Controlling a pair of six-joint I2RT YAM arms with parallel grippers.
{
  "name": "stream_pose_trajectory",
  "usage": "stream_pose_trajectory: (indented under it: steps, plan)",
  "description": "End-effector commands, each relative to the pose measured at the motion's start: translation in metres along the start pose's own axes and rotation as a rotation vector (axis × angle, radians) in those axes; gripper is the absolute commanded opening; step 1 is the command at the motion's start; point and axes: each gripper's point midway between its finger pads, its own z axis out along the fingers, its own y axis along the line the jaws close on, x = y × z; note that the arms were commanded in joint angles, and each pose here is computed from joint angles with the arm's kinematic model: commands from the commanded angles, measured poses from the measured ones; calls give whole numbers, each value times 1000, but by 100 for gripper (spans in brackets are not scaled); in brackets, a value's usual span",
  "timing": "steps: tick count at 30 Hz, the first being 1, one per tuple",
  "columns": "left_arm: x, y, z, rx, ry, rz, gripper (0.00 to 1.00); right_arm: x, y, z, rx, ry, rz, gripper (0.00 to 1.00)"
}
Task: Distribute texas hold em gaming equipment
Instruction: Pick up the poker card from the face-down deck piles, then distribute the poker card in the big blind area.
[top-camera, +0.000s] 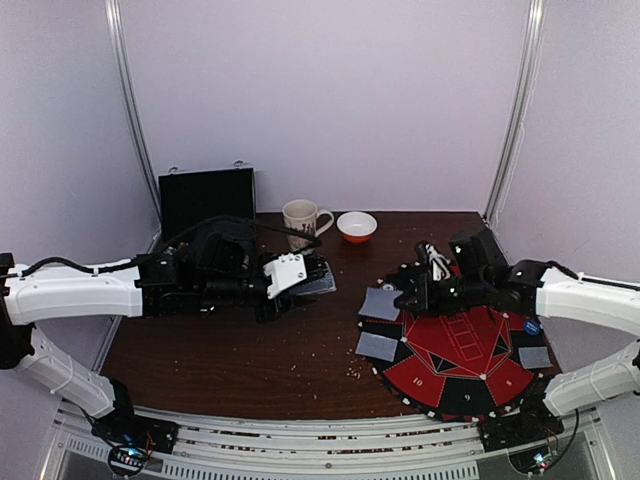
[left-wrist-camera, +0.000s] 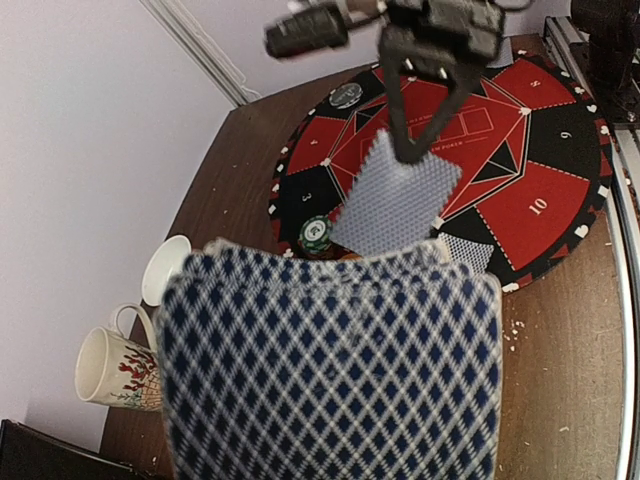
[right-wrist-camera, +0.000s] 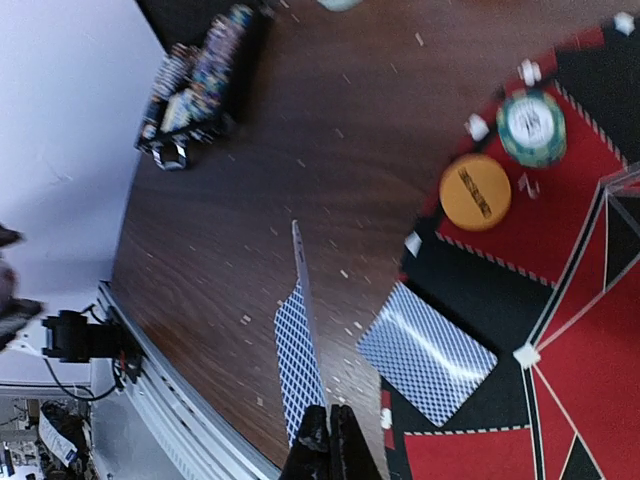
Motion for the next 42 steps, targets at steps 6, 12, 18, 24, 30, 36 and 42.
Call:
stream_pose_trajectory:
  steps: [6, 12, 18, 24, 30, 36, 42]
  plan:
    - [-21, 13, -1, -38, -54, 3, 40, 44, -29, 56, -51, 48, 159, 0]
    - [-20, 13, -2, -40, -51, 4, 40, 58, -44, 71, -21, 86, 164, 0]
    - [-19, 13, -1, -40, -46, 3, 40, 66, -52, 81, -4, 117, 171, 0]
    - [-20, 14, -1, -42, -46, 4, 41, 78, -65, 82, 47, 153, 185, 0]
    - [-20, 14, -1, -44, -46, 3, 40, 82, -71, 79, 84, 169, 193, 3]
    - [-19, 14, -1, -43, -45, 3, 41, 82, -74, 70, 123, 171, 191, 22]
    - [-20, 14, -2, -44, -46, 3, 40, 66, -83, 48, 263, 150, 134, 40]
